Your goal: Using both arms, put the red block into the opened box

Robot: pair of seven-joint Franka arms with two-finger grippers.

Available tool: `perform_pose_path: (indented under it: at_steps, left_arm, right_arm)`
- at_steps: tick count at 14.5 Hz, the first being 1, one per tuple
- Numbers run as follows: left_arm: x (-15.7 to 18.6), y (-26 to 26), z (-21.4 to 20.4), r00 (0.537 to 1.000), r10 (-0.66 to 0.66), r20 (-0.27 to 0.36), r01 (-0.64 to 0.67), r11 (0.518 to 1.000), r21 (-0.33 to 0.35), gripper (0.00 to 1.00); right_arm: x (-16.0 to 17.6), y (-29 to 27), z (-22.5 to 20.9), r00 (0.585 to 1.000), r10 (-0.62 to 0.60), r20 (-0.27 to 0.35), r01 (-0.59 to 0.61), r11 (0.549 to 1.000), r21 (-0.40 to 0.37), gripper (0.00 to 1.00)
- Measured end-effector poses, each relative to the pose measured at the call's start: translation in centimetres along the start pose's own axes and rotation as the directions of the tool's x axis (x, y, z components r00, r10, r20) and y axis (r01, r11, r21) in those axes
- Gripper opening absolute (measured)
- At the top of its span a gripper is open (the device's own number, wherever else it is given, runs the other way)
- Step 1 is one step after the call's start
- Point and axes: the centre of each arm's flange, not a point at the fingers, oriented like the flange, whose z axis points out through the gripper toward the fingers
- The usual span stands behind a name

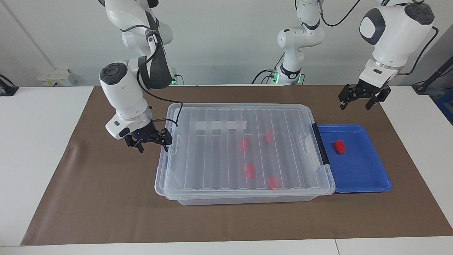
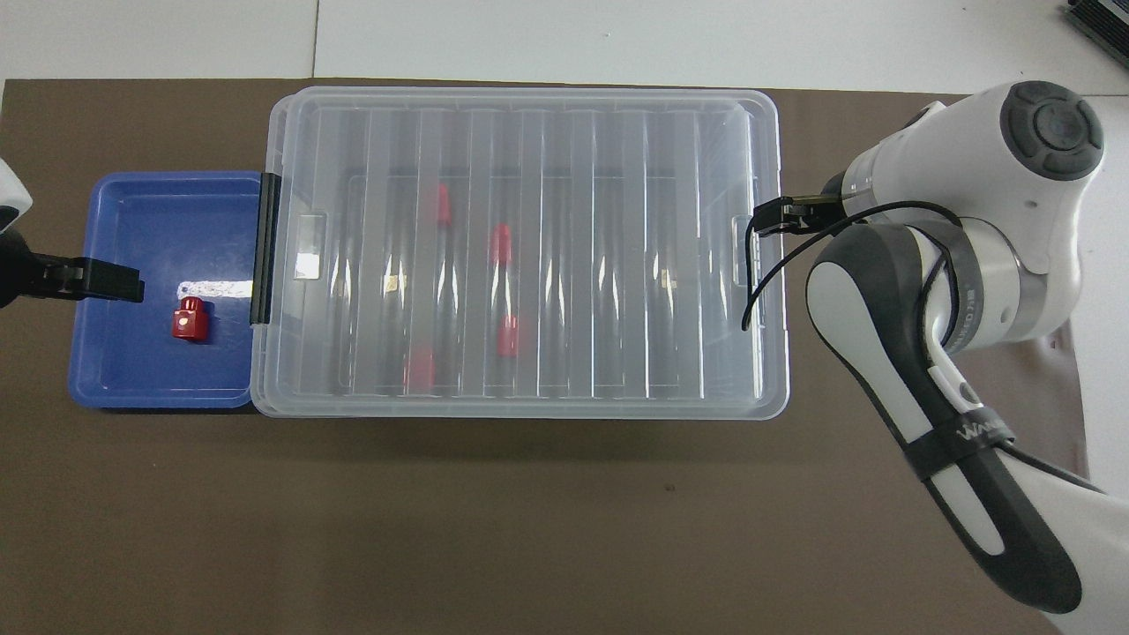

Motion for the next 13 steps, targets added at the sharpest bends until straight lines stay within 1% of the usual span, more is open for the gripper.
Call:
perform_pose_path:
  at_steps: [4,9,13]
  left_arm:
    - [0.0,-1.5,2.9,0.999,-0.026,-0.041,0.027,1.0,0.006,1.0]
    - [0.2,-3.5,7.6,0.996,-0.057,-0.069,0.057,0.998,0.009,1.0]
    - [0.3,-5.0,10.7,0.994,-0.08,-0.07,0.08,0.997,0.007,1.0]
  right_arm:
    - [0.1,0.9,0.0,1.0,-0.001,-0.002,0.001,1.0,-0.025,1.0]
    - [0.4,3.8,-0.1,1.0,0.022,0.0,-0.022,0.998,-0.064,1.0]
    - [0.7,6.1,-0.3,0.999,0.051,-0.002,-0.051,0.996,-0.072,1.0]
